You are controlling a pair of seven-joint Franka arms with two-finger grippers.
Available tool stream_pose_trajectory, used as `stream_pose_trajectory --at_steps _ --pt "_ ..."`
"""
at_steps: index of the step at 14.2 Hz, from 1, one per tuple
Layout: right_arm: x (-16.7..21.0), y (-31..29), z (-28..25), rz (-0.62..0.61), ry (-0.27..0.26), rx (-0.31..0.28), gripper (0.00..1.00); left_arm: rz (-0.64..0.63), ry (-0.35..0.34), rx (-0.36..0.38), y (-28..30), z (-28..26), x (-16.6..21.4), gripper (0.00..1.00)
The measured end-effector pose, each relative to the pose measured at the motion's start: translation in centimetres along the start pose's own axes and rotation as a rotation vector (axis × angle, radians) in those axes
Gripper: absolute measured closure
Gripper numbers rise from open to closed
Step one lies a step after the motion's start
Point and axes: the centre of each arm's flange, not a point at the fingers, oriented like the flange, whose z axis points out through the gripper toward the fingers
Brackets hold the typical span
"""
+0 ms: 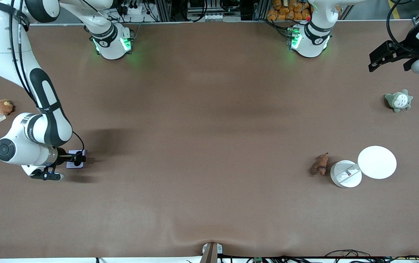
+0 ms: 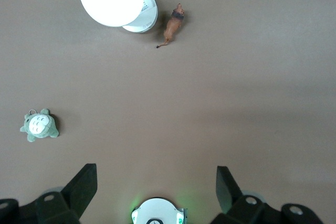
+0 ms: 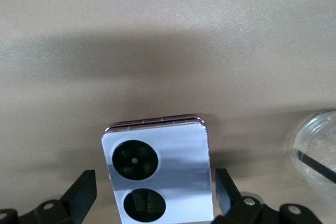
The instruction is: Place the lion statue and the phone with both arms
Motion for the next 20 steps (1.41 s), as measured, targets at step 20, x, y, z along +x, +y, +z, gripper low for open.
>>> stream_pose_trajectory --at_steps 20 --pt "-0.7 -9.4 -32.2 -0.074 -0.044 0.028 0.00 -0.001 0.015 -0.002 -0.1 -0.4 0.2 0.00"
